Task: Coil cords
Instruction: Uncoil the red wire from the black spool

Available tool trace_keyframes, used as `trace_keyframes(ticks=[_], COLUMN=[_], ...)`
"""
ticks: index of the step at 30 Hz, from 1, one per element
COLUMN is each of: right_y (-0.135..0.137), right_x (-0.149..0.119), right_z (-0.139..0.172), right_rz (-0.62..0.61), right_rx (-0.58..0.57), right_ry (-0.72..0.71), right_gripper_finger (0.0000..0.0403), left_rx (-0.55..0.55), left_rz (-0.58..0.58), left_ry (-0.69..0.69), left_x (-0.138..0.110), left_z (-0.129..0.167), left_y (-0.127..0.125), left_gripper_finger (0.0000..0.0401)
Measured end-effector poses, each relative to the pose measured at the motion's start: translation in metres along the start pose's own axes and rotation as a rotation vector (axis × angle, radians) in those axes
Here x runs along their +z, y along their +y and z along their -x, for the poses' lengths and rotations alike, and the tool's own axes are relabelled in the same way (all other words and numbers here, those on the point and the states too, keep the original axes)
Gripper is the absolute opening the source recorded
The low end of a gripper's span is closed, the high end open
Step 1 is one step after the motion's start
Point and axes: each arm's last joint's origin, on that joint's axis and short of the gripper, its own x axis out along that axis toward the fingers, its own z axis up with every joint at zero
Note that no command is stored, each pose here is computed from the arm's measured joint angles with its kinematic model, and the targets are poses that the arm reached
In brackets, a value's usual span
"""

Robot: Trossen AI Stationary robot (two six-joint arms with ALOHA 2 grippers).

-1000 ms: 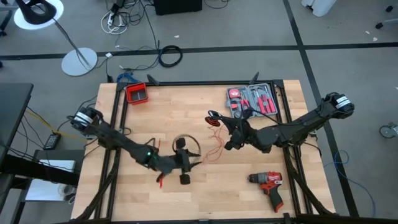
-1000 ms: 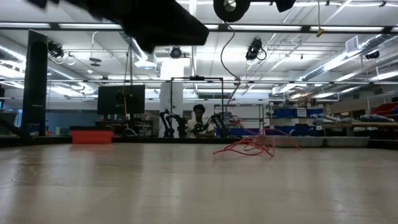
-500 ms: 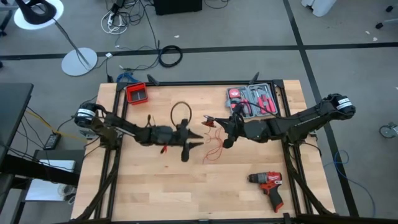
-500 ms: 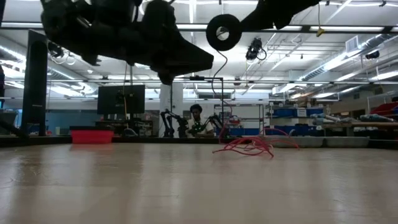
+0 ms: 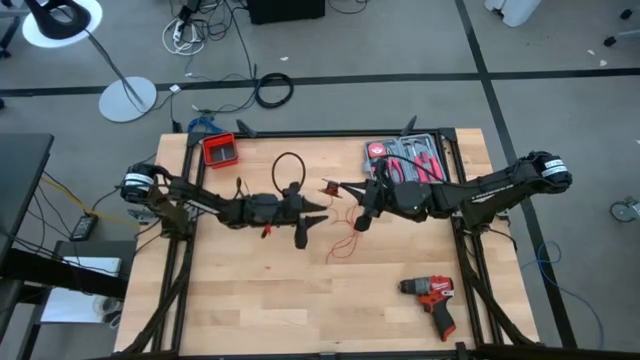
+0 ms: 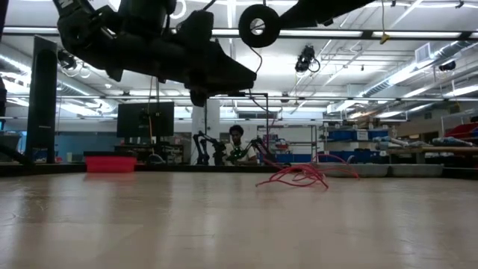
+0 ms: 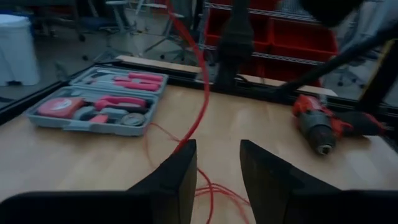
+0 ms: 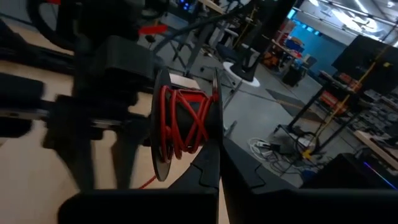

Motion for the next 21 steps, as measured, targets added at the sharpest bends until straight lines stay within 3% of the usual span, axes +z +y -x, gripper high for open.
trace_keyframes(ticks=[9,16,21], right_y=[0.003,0.005,0.002], right_x=[-0.007,-0.013,-0.020], right_z=[0.001,0.001,0.002], right_rz=[0.032,0.028,0.123], right_rx=[0.022,0.037,-0.073], right_ry=[0.065,0.120,0.209], right_gripper_finger=[0.0000,0.0000,0.0000], left_rx=[0.031,0.075,0.048], left_rz=[0.030,-0.010,-0.007], left_ry=[0.049,0.046,0.051], left_x=[-0.005,-0.005,-0.005], left_z=[0.000,0.000,0.000], left_y=[0.001,0.002,0.001], left_gripper_finger=[0.0126,0.0126,0.0126])
